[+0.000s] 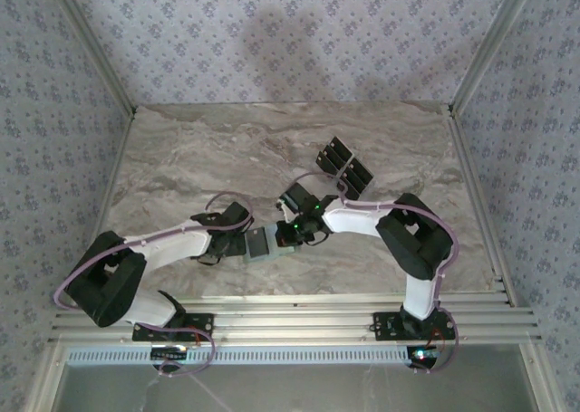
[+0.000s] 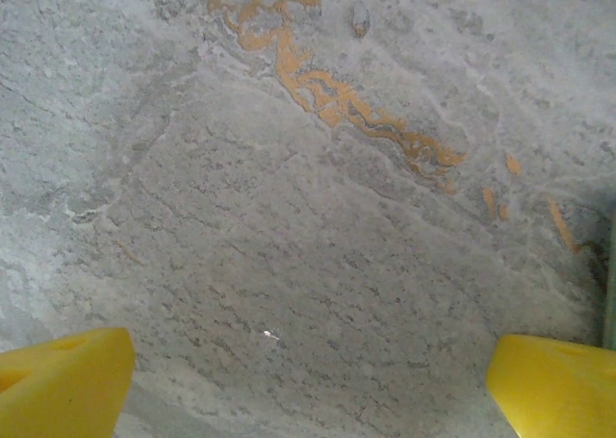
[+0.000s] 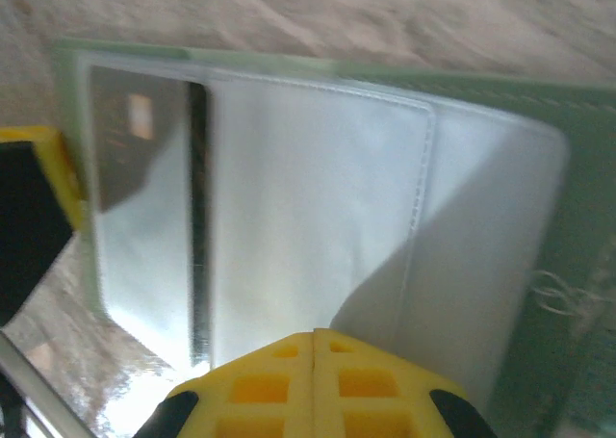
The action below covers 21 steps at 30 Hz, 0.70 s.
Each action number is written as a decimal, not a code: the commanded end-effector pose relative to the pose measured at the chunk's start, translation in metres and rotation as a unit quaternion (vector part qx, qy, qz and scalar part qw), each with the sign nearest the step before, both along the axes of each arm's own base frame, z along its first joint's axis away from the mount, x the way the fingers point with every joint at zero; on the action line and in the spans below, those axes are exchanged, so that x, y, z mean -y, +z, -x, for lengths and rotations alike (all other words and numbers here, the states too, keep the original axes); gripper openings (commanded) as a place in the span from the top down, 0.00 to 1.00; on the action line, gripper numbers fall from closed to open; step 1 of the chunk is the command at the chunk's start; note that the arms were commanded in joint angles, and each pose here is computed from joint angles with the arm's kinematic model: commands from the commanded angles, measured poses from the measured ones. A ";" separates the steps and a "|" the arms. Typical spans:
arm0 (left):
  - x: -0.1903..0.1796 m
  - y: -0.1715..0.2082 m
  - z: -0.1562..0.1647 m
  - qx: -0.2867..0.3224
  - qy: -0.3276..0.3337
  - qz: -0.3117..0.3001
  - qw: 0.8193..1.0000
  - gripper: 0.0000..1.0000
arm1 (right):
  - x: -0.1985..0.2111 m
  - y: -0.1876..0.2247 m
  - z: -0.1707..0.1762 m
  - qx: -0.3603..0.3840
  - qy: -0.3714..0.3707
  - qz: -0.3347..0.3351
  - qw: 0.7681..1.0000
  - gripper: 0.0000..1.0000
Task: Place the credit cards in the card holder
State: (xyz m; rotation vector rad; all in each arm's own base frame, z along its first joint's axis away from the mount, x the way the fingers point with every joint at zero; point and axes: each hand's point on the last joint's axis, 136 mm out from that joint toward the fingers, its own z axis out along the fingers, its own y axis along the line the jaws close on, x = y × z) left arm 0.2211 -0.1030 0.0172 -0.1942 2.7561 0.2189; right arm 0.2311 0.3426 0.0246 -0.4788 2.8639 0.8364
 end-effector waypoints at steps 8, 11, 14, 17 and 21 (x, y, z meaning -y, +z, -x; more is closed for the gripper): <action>0.013 -0.016 -0.012 -0.006 -0.013 0.009 1.000 0.01 | 0.043 -0.005 0.001 0.003 -0.052 0.029 0.998 0.99; 0.016 -0.017 -0.014 -0.006 -0.017 0.009 1.000 0.01 | 0.041 0.006 -0.001 0.013 -0.053 0.022 0.998 0.99; 0.017 -0.017 -0.016 -0.004 -0.021 0.008 1.000 0.01 | 0.030 0.027 -0.005 0.037 -0.046 0.003 0.998 0.99; 0.017 -0.017 -0.016 -0.004 -0.022 0.009 1.000 0.01 | 0.015 0.047 -0.008 0.058 -0.025 -0.011 0.998 0.99; 0.018 -0.019 -0.016 -0.004 -0.021 0.012 1.000 0.01 | -0.003 0.053 -0.011 0.062 -0.003 -0.019 0.998 0.99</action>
